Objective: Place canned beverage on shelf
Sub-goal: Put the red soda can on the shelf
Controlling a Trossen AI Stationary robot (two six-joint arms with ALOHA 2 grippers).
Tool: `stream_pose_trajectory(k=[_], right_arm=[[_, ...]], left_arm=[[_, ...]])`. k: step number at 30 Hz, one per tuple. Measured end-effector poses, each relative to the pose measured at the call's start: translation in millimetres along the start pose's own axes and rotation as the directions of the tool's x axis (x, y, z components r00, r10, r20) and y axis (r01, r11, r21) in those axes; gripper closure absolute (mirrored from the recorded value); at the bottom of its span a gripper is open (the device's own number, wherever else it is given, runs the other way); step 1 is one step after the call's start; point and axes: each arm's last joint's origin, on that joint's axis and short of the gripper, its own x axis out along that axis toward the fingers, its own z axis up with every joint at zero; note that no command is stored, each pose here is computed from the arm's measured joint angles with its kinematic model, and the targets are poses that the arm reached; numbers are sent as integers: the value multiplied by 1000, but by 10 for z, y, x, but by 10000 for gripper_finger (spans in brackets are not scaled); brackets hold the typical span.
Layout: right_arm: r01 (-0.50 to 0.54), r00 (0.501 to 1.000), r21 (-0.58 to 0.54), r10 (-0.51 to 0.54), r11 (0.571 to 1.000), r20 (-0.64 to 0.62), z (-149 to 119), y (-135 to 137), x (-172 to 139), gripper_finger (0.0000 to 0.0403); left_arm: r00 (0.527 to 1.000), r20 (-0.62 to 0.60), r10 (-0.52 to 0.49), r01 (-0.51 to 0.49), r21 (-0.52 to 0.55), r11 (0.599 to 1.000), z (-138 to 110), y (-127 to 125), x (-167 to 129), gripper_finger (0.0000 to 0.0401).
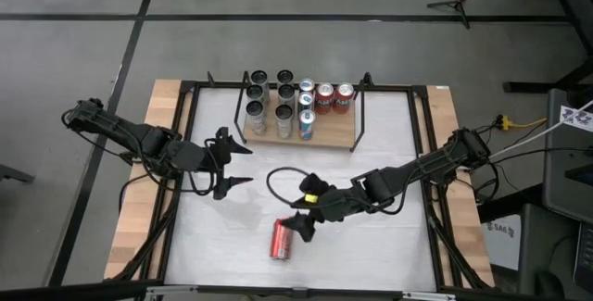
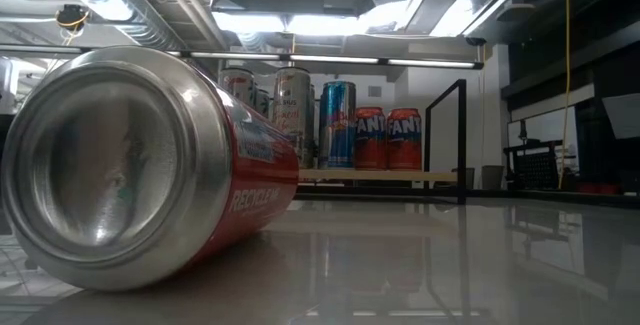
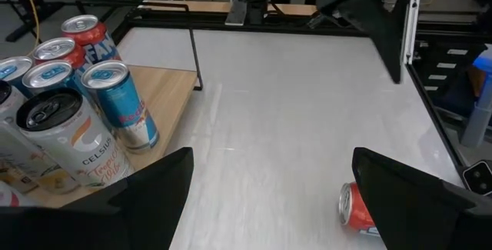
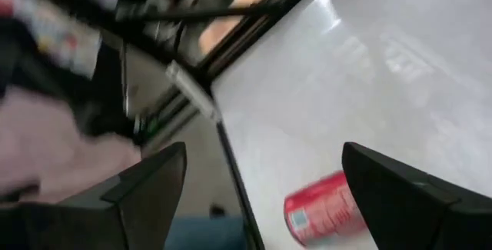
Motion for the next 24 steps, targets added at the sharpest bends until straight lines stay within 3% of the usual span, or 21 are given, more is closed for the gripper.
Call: stream_pose_trajectory(k=[5,11,15,20,24], right_arm=[[36,998,60,-39,998,42,-15,-23,54,58],[63,997,116,-58,991,-46,-191,-107,326,58],[77,991,195,-55,978,-119,-288,-165,473,53],[102,987,263,-65,959,-146,-373,-195,564,8],[135,987,358,-92,924,-135,-467,-215,642,16]], left_arm=[[1000,0,0,0,0,1000,0,0,0,51],[1000,0,0,0,0,1000,0,0,0,51],[1000,0,1,-1,0,1000,0,0,0,51],[1000,1,1,-1,0,1000,0,0,0,51],[1000,1,1,-1,0,1000,1,0,0,51]])
